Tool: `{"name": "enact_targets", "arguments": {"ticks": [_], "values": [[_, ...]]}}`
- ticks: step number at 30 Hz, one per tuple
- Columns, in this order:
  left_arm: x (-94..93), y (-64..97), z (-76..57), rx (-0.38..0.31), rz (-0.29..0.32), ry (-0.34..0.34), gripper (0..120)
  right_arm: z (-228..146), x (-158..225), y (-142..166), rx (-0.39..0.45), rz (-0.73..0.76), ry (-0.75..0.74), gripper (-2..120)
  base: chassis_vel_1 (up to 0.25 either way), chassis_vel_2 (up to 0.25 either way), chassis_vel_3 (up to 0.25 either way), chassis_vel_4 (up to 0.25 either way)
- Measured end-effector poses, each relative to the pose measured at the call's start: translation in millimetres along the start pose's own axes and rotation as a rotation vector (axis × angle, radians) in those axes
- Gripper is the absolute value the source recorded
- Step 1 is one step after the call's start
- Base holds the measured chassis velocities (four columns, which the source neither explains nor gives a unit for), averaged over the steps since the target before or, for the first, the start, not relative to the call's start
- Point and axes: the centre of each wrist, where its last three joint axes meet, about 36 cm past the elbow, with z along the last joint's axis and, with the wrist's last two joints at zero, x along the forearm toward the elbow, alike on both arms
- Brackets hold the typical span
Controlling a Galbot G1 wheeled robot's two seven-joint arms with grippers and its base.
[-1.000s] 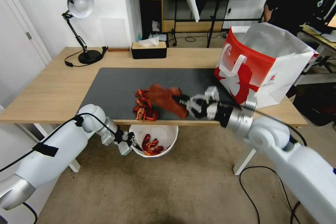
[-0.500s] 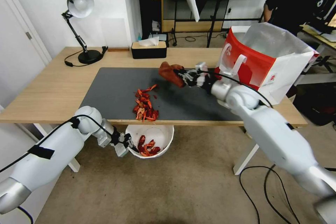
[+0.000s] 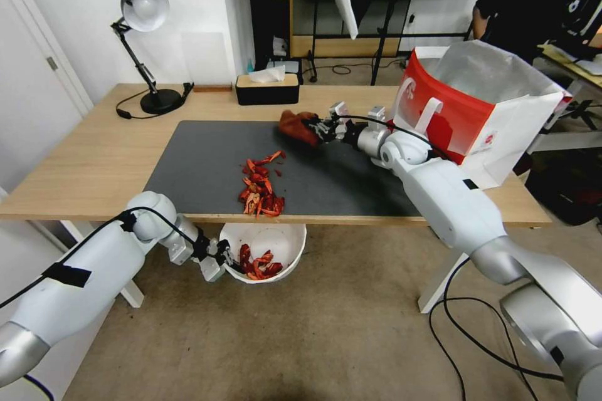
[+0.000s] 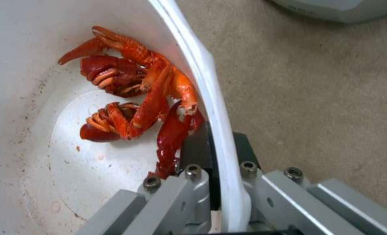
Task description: Sweep shrimp from table into container with towel, then put container into takeout bag.
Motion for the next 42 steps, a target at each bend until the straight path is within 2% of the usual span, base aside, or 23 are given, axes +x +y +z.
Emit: {"name": "enact_targets", "arguments": {"ticks": [4, 6, 19, 42], "values": [[-0.2, -3.7, 0.1, 0.006, -0.002, -0.001, 0, 3.3, -5.7, -3.9, 0.009, -0.042, 0.016, 0, 0.000, 0.000, 0.000, 0.000], [1.2, -9.5, -0.3, 0.015, -0.006, 0.001, 0, 3.7, -16.2, -0.7, 0.018, -0.087, 0.027, 0, 0.000, 0.000, 0.000, 0.000], [8.6, -20.2, -0.7, 0.031, -0.017, 0.012, 0, 17.1, -34.8, 14.1, 0.025, -0.238, 0.065, 0, 0.000, 0.000, 0.000, 0.000], [16.9, -30.4, 1.1, 0.047, -0.032, 0.025, 0, 23.4, -47.3, 27.4, 0.024, -0.452, 0.081, 0, 0.000, 0.000, 0.000, 0.000]]}}
